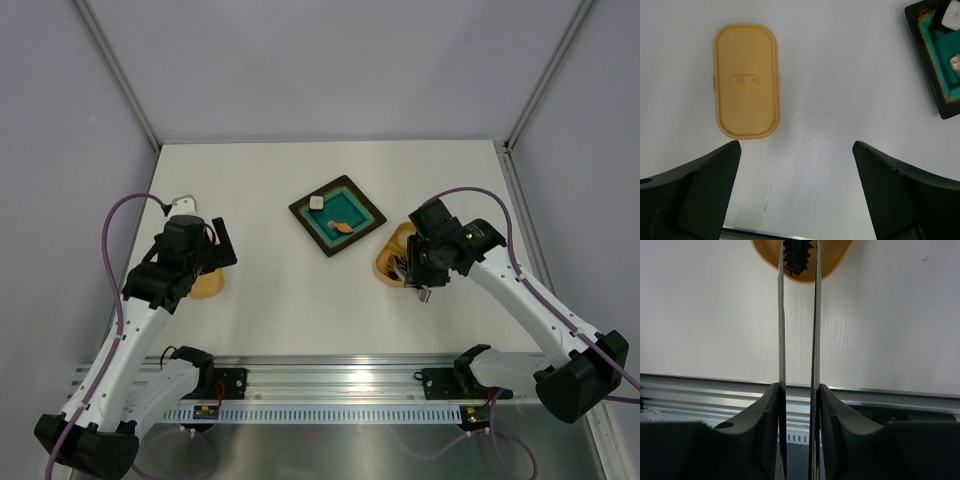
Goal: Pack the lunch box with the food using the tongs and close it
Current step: Place the fake food in the packing box, then pick up the fake food from the plate.
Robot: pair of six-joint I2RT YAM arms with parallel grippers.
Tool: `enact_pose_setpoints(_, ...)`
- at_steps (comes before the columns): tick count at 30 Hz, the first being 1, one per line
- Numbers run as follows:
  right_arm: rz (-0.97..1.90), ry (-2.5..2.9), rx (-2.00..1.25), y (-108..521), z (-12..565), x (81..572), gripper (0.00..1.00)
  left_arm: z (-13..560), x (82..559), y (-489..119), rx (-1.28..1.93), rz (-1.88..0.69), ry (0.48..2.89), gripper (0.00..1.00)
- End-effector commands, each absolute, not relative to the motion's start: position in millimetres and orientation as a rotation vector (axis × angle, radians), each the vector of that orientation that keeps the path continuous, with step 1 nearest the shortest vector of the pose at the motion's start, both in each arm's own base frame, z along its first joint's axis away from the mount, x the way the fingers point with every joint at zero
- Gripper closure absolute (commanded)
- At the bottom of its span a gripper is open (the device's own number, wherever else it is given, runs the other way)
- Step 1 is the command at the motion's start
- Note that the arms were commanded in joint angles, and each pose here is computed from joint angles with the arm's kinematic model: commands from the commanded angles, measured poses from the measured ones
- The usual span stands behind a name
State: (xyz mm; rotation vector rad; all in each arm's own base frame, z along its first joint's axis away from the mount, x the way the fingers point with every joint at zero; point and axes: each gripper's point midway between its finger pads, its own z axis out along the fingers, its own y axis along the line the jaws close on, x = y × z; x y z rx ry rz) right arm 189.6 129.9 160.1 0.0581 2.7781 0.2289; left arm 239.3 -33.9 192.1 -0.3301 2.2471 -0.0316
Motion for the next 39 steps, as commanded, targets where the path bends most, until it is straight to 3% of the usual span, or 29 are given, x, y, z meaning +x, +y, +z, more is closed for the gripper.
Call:
enact_pose_setpoints(1, 0.271, 2.723, 0.056, 136, 174, 202, 0.60, 199, 246, -39, -0.336, -0.068, 2.213, 0.01)
enact_pose_setpoints(11, 0.263, 2.681, 0.039, 136, 190, 211, 0.49, 199, 246, -39, -0.333, -0.073, 2.213, 0.01)
enact_pose_setpoints(16, 0.251, 2.662, 0.043, 135, 195, 214, 0.50, 199, 246, -39, -0.333, -0.071, 2.213, 0.01)
enact_pose_setpoints(21, 0.286, 2.615, 0.045, 139, 210, 220, 0.60, 198, 245, -39, -0.334, -0.068, 2.215, 0.01)
enact_pose_setpoints(24, 0.319, 2.586, 0.033, 145, 223, 225, 0.62, 199, 245, -38, -0.334, -0.067, 2.211, 0.01)
enact_pose_setpoints(31, 0.406, 2.522, -0.067, 177, 240, 247, 0.62, 201, 244, -37, -0.340, -0.063, 2.207, 0.01)
enact_pose_setpoints(39, 0.408, 2.551, -0.232, 216, 219, 279, 0.58, 204, 238, -31, -0.355, -0.041, 2.202, 0.01)
